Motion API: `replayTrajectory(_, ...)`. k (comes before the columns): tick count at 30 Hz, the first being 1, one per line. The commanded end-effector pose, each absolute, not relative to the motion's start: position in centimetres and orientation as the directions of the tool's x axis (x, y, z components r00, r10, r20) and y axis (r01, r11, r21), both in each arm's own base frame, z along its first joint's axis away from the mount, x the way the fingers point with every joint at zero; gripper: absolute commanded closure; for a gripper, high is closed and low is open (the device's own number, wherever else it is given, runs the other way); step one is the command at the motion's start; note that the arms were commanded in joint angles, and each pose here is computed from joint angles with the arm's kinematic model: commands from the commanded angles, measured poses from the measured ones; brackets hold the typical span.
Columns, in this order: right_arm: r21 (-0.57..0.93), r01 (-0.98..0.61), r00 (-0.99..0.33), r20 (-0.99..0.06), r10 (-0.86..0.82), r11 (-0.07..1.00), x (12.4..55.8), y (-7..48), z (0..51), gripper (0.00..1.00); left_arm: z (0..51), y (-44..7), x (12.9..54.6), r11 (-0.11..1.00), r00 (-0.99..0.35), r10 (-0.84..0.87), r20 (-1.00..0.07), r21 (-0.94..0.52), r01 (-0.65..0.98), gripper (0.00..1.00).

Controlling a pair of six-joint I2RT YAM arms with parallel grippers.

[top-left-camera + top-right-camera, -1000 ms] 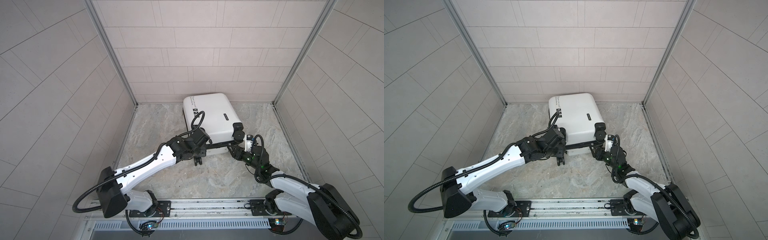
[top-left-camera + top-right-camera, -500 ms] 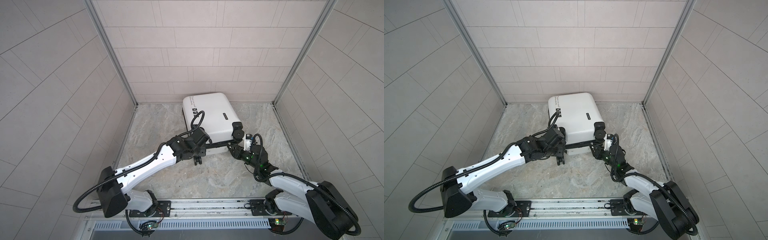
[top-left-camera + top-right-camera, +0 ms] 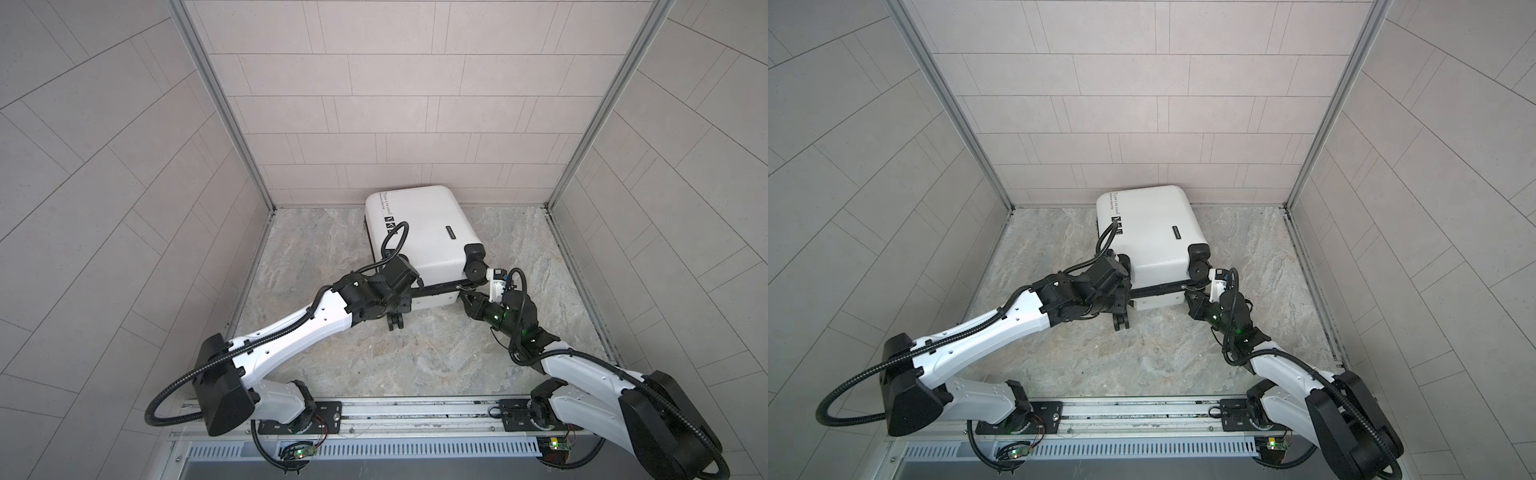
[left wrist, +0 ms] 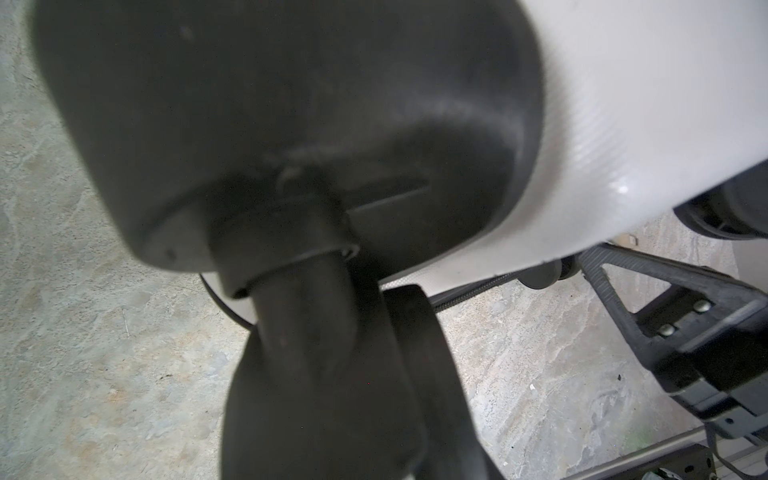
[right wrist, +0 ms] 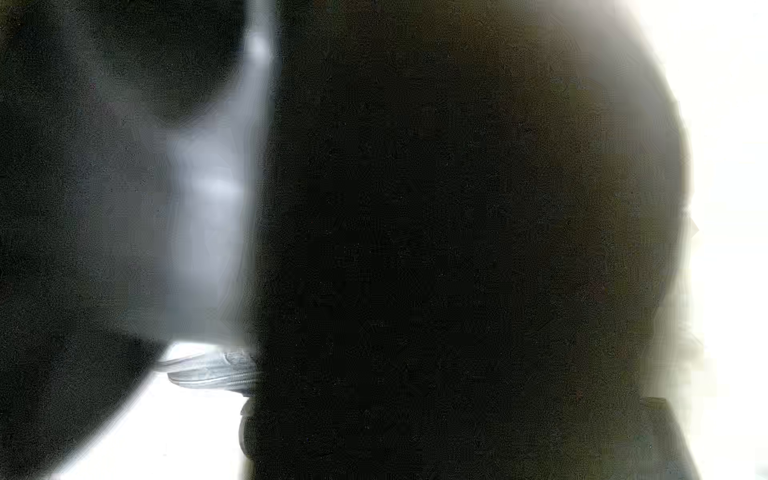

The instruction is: Pack the luggage

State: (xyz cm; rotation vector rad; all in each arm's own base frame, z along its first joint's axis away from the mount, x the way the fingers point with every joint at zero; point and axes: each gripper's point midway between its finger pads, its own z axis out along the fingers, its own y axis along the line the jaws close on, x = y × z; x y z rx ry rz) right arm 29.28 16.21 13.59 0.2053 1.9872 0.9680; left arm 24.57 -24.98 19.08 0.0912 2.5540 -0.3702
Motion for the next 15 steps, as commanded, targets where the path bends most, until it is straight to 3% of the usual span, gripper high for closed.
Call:
replayTrajectory(1, 0.679, -0.229, -0.554, -0.680, 0.480, 0.698, 29.50, 15.87, 14.93, 0.89, 24.75, -26.07, 25.81, 0.915, -0.740, -0.064, -0.670, -0.335, 0.225, 1.00)
replayTrajectory(4, 0.676, -0.228, -0.548, -0.684, 0.482, 0.700, 29.18, 15.59, 15.00, 0.70, 24.64, -25.85, 25.83, 0.915, -0.742, -0.069, -0.666, -0.339, 0.220, 1.00)
replayTrajectory(9, 0.673, -0.240, -0.543, -0.690, 0.477, 0.700, 28.88, 15.27, 15.36, 0.48, 24.64, -25.75, 25.84, 0.913, -0.744, -0.073, -0.664, -0.345, 0.218, 1.00)
replayTrajectory(12, 0.681, -0.256, -0.552, -0.685, 0.474, 0.686, 28.88, 15.40, 15.56, 0.44, 24.68, -25.80, 25.83, 0.911, -0.745, -0.074, -0.663, -0.348, 0.219, 1.00)
replayTrajectory(15, 0.697, -0.257, -0.567, -0.670, 0.479, 0.670, 29.21, 15.55, 15.52, 0.46, 24.72, -25.75, 25.83, 0.911, -0.745, -0.077, -0.662, -0.351, 0.218, 1.00)
